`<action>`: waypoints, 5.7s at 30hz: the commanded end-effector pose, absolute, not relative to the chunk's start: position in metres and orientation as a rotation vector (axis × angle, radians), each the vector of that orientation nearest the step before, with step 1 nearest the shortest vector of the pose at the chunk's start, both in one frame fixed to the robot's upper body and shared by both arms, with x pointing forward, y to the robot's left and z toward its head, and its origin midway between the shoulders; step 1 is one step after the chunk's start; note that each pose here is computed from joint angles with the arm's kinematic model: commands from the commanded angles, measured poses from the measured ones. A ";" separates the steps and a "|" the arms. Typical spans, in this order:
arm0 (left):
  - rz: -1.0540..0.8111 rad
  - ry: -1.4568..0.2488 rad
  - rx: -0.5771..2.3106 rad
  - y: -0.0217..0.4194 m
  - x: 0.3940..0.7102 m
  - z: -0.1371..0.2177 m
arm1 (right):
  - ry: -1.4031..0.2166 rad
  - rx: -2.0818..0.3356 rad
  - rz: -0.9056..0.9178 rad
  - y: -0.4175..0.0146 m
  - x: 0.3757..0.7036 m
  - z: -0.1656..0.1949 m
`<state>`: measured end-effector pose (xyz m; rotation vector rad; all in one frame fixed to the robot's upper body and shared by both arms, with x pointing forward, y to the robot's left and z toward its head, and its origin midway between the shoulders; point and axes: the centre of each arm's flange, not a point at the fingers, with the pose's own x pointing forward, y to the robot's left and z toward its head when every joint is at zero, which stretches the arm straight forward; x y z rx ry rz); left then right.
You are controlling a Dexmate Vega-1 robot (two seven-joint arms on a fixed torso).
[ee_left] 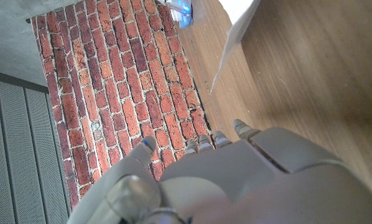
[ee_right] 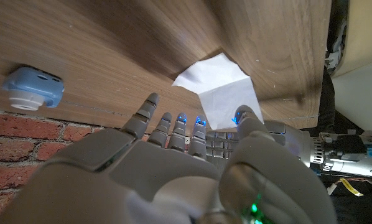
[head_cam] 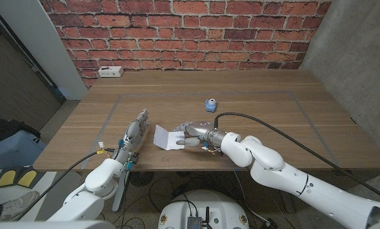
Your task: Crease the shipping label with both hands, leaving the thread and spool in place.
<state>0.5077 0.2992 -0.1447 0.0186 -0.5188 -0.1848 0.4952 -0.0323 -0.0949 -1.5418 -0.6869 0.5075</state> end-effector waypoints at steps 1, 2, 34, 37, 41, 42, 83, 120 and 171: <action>-0.204 -0.507 -0.025 0.300 0.503 -0.155 | -0.657 -1.554 0.509 -0.032 0.498 -0.101; -0.206 -0.505 -0.026 0.300 0.503 -0.156 | -0.651 -1.555 0.509 -0.033 0.499 -0.102; -0.276 -0.507 -0.196 0.291 0.508 -0.169 | -0.542 -1.546 0.535 -0.035 0.526 -0.115; -0.299 -0.504 -0.234 0.289 0.510 -0.171 | -0.540 -1.546 0.534 -0.036 0.527 -0.115; -0.345 -0.507 -0.291 0.287 0.512 -0.173 | -0.536 -1.544 0.533 -0.038 0.528 -0.116; -0.358 -0.509 -0.309 0.286 0.513 -0.173 | -0.534 -1.545 0.533 -0.038 0.528 -0.116; -0.385 -0.443 -0.321 0.276 0.509 -0.167 | -0.523 -1.519 0.525 -0.046 0.533 -0.116; -0.024 -0.351 -0.408 0.262 0.458 -0.192 | -0.498 -1.549 0.520 -0.044 0.542 -0.113; -0.255 -0.322 -0.255 0.259 0.487 -0.145 | -0.513 -1.499 0.522 -0.052 0.540 -0.115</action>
